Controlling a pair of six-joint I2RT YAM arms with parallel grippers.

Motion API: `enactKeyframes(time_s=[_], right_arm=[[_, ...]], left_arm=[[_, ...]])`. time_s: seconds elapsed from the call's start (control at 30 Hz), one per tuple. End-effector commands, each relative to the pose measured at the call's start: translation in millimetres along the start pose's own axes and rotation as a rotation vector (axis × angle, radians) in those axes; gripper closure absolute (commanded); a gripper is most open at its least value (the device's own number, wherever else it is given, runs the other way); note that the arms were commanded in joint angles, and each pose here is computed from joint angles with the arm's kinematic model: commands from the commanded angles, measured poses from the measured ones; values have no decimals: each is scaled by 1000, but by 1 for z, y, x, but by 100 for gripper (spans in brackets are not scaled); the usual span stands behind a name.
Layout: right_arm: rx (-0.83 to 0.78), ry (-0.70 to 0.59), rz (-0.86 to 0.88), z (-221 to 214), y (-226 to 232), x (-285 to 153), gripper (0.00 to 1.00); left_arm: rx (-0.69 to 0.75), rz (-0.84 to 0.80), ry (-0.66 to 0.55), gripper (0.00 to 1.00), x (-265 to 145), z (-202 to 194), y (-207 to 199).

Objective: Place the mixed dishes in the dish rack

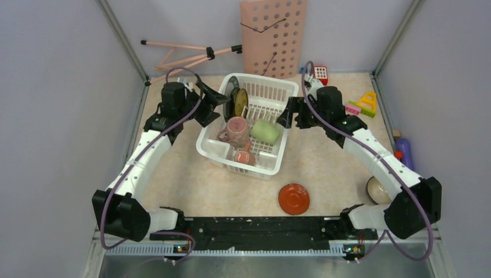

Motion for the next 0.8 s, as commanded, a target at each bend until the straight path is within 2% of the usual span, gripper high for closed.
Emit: enactKeyframes(time_s=[0.0, 0.1, 0.13, 0.27, 0.4, 0.53, 0.63, 0.77], right_arm=[[-44, -63, 28, 44, 19, 9, 14], [-49, -21, -50, 49, 24, 28, 10], [-45, -9, -77, 51, 27, 34, 2], [-106, 49, -91, 50, 38, 56, 1], [-260, 124, -72, 44, 34, 78, 9], [-407, 251, -58, 26, 23, 99, 15], [-507, 351, 22, 5, 20, 116, 18], [-572, 398, 5, -16, 7, 128, 2]], left_arm=[[225, -28, -84, 11, -18, 11, -8], [314, -20, -113, 12, -24, 14, -5], [326, -1, -132, 12, -27, 17, -3], [390, 40, -168, 12, -34, 22, 4], [463, 27, -137, 13, -40, 16, 6], [505, 8, -98, 14, -45, 9, 9], [513, 13, -79, 14, -47, 5, 13], [535, 12, -62, 14, -54, 1, 11]])
Point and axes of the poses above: each gripper's point midway between its finger pads, its own x axis out along the fingers, its own y axis along the line the jaws close on, z = x × y, the point moved 3 cm from there along -x, back along the fingers, and after that the axes turned 13 degrees about -x, right-handed, at the moved point
